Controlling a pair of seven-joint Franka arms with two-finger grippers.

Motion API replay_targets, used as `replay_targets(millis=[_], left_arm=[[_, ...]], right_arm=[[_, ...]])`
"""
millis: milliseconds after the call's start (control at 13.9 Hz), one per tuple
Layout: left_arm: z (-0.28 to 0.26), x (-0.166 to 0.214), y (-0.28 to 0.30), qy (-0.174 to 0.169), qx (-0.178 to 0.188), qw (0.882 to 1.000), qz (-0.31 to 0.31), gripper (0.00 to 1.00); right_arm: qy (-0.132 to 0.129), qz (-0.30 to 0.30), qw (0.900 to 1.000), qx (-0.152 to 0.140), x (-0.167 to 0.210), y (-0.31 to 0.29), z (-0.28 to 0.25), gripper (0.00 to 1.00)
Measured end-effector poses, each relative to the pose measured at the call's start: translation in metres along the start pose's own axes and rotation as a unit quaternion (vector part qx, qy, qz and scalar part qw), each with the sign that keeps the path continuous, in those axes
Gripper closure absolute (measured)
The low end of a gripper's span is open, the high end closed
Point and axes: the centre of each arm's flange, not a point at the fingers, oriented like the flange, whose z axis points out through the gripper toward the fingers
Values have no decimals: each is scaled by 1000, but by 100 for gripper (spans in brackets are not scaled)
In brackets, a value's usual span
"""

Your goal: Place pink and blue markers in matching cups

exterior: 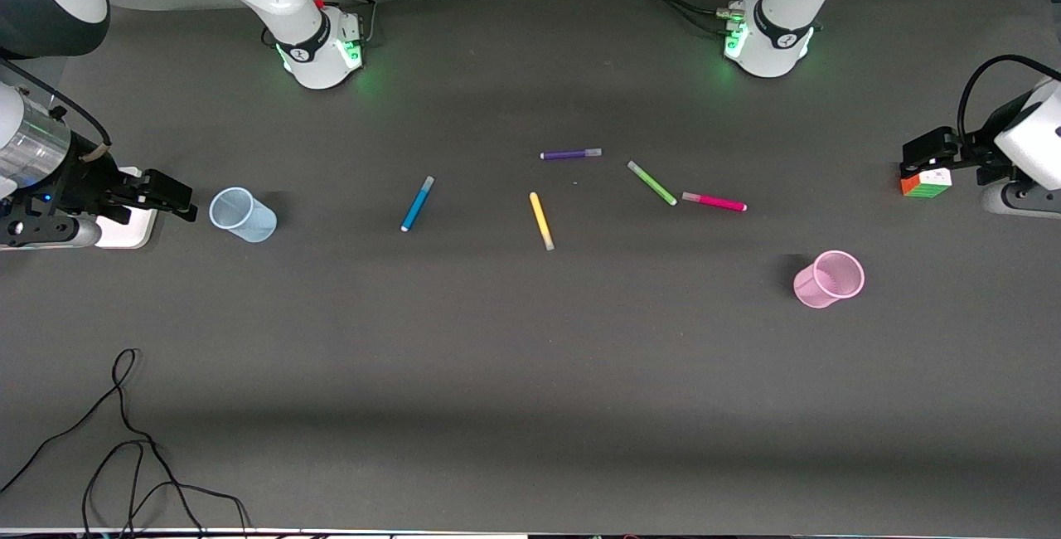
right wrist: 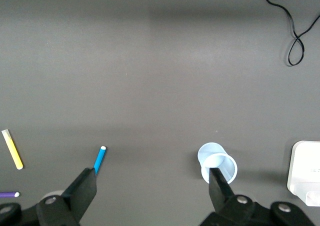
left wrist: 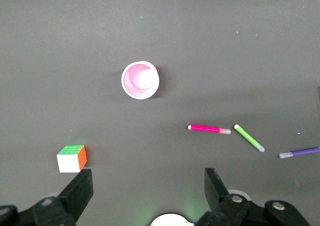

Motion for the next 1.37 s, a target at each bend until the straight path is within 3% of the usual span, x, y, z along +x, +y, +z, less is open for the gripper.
replay_targets(millis=[360, 719, 935, 1151, 1367], left_arm=[[1, 0, 0, -2, -1, 1000, -10, 0], [8, 0, 1, -12, -3, 1000, -26, 0], [12, -2, 10, -25, -6, 994, -104, 0], [15, -3, 49, -36, -1, 984, -177, 0], [29, -9, 103, -45, 5, 960, -278, 1]], right_arm=[[-8, 0, 1000, -1, 0, 0, 5, 0], [-37, -15, 999, -3, 7, -20, 37, 0], [-68, -32, 997, -3, 10, -44, 64, 0], [-112, -3, 993, 23, 8, -60, 92, 0], [-160, 23, 986, 37, 2, -65, 133, 0]])
